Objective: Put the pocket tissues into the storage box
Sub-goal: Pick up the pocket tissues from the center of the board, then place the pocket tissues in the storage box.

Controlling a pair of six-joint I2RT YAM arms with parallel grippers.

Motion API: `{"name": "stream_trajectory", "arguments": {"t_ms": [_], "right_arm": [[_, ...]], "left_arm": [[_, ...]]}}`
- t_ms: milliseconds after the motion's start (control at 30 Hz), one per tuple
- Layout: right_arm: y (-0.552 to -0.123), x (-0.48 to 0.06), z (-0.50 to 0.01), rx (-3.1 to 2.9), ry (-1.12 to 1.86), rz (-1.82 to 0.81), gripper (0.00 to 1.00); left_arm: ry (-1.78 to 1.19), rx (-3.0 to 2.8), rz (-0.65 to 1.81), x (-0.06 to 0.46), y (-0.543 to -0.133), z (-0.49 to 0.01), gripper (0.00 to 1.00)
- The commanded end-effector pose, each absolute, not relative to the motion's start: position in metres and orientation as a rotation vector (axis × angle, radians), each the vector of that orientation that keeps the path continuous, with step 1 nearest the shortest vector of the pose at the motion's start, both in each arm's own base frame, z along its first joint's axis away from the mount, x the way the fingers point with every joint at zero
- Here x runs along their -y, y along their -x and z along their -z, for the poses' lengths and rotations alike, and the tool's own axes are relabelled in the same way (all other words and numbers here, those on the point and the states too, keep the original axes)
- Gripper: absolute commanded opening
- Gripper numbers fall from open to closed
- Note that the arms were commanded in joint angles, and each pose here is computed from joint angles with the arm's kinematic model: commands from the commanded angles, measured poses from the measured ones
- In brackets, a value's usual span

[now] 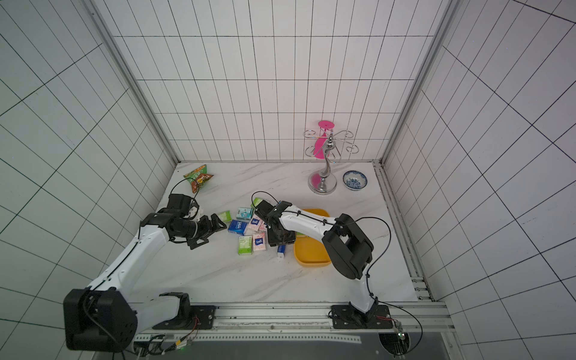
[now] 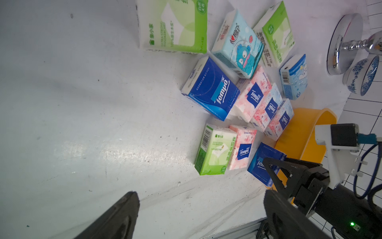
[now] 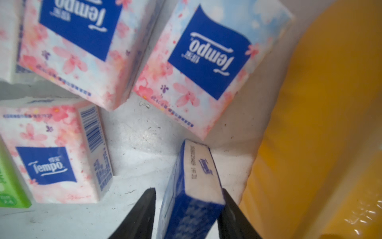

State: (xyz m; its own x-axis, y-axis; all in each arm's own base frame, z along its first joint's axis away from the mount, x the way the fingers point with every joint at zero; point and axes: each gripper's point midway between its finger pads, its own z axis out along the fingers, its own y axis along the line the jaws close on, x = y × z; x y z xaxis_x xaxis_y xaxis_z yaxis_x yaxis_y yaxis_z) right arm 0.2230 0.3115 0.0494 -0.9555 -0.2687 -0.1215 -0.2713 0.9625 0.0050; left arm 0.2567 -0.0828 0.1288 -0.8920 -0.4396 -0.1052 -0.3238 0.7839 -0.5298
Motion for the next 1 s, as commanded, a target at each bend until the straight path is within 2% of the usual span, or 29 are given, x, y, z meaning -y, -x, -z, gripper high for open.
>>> {"name": "stream_trajectory", "arguments": {"t_ms": [0, 133, 333, 667, 967], "right_arm": [[-0.227, -0.314, -0.053, -2.979, 0.417, -0.001, 0.39], [-0.225, -0.315, -0.056, -2.983, 0.426, -0.012, 0.29], [-0.222, -0.318, -0.074, -2.982, 0.469, -0.055, 0.22], [-0.225, -0.320, -0.139, -2.892, 0.563, -0.175, 0.22], [-0.251, -0.263, -0.168, -2.874, 0.521, -0.134, 0.21]], "left_arm": [[0.574, -2.734, 0.742, 0.082, -0.258, -0.132, 0.97], [0.579, -2.734, 0.742, 0.082, -0.257, -0.131, 0.98], [0.604, -2.728, 0.749, 0.081, -0.257, -0.128, 0.97], [0.584, -2.734, 0.784, 0.090, -0.254, -0.129, 0.97], [0.400, -2.788, 0.726, 0.126, -0.252, -0.134, 0.97]]}}
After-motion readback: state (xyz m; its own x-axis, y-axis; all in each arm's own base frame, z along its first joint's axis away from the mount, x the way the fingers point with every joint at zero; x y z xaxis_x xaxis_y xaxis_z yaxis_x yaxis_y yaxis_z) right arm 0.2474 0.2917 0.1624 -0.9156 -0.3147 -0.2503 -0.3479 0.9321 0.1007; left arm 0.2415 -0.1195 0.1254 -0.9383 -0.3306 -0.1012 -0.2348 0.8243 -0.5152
